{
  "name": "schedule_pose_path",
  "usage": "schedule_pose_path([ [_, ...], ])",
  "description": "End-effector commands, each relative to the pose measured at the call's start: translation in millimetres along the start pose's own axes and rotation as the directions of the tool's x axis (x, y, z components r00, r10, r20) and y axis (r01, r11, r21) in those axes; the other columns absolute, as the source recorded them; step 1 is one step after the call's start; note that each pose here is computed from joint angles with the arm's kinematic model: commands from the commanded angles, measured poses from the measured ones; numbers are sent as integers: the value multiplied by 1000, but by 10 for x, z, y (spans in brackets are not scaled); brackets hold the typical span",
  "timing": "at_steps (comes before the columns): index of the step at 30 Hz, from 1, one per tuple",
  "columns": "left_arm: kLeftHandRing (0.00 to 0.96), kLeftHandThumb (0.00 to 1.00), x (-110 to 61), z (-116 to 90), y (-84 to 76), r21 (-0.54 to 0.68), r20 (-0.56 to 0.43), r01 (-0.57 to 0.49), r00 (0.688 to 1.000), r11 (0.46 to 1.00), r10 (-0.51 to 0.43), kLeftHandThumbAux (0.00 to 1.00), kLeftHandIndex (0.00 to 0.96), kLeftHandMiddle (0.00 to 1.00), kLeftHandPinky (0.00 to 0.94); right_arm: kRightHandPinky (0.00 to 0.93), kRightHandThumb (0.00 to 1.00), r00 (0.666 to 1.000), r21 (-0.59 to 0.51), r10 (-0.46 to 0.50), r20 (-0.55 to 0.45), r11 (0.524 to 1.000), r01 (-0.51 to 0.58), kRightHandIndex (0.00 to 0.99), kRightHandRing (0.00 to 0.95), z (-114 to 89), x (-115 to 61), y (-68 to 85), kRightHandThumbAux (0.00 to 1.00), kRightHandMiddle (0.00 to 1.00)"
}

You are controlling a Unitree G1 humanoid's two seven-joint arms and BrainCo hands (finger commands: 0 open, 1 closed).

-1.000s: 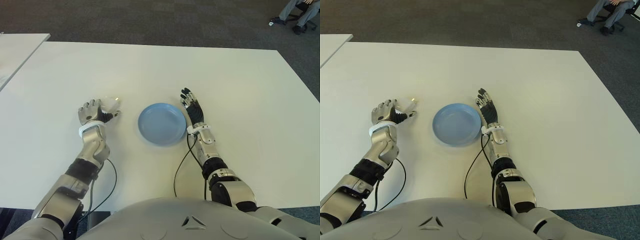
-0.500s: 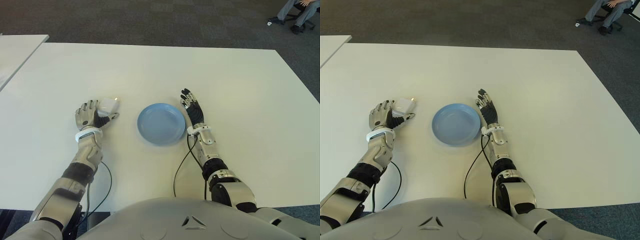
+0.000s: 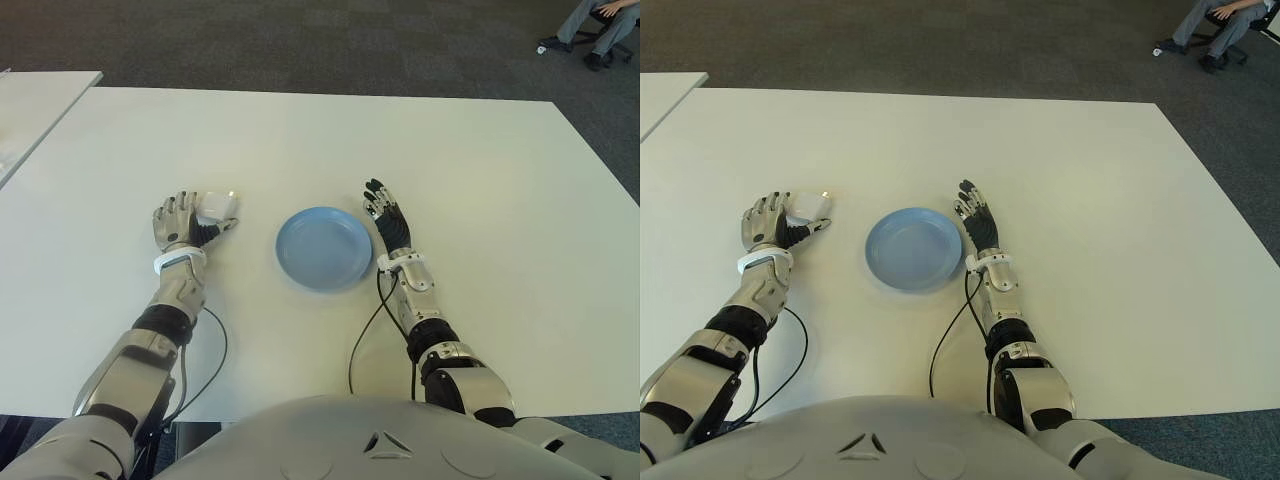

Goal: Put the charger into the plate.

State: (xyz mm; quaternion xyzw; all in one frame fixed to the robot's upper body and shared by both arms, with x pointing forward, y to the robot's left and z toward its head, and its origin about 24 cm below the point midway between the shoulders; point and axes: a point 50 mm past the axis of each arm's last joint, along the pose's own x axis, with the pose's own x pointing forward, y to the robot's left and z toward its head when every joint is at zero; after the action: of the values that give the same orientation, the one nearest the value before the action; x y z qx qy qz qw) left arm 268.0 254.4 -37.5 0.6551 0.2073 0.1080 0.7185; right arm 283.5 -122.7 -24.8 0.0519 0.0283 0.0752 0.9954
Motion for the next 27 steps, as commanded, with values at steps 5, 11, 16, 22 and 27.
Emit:
schedule_pose_path([
  [5, 0, 107, -111, -111, -292, 72, -54, 140, 989, 988, -136, 373, 0, 0, 15, 50, 0, 992, 21, -32, -122, 999, 35, 66, 61, -237, -165, -68, 555, 96],
  [11, 0, 97, -66, -71, -270, 78, -47, 142, 989, 987, -138, 367, 0, 0, 16, 48, 0, 992, 22, -30, -124, 999, 33, 64, 61, -237, -168, -70, 555, 95],
  [16, 0, 89, -24, -19, -239, 78, -45, 143, 989, 987, -140, 360, 0, 0, 22, 47, 0, 992, 19, -29, -121, 999, 31, 62, 60, -232, -169, -71, 560, 93],
  [22, 0, 79, 16, 43, -209, 75, -50, 145, 989, 987, -142, 354, 0, 0, 51, 46, 0, 992, 17, -28, -121, 999, 30, 60, 61, -231, -168, -59, 559, 95],
  [27, 25, 73, 34, 95, -194, 72, -54, 144, 989, 987, -140, 350, 0, 18, 98, 46, 0, 992, 19, -25, -121, 999, 28, 59, 63, -232, -165, -47, 560, 96],
])
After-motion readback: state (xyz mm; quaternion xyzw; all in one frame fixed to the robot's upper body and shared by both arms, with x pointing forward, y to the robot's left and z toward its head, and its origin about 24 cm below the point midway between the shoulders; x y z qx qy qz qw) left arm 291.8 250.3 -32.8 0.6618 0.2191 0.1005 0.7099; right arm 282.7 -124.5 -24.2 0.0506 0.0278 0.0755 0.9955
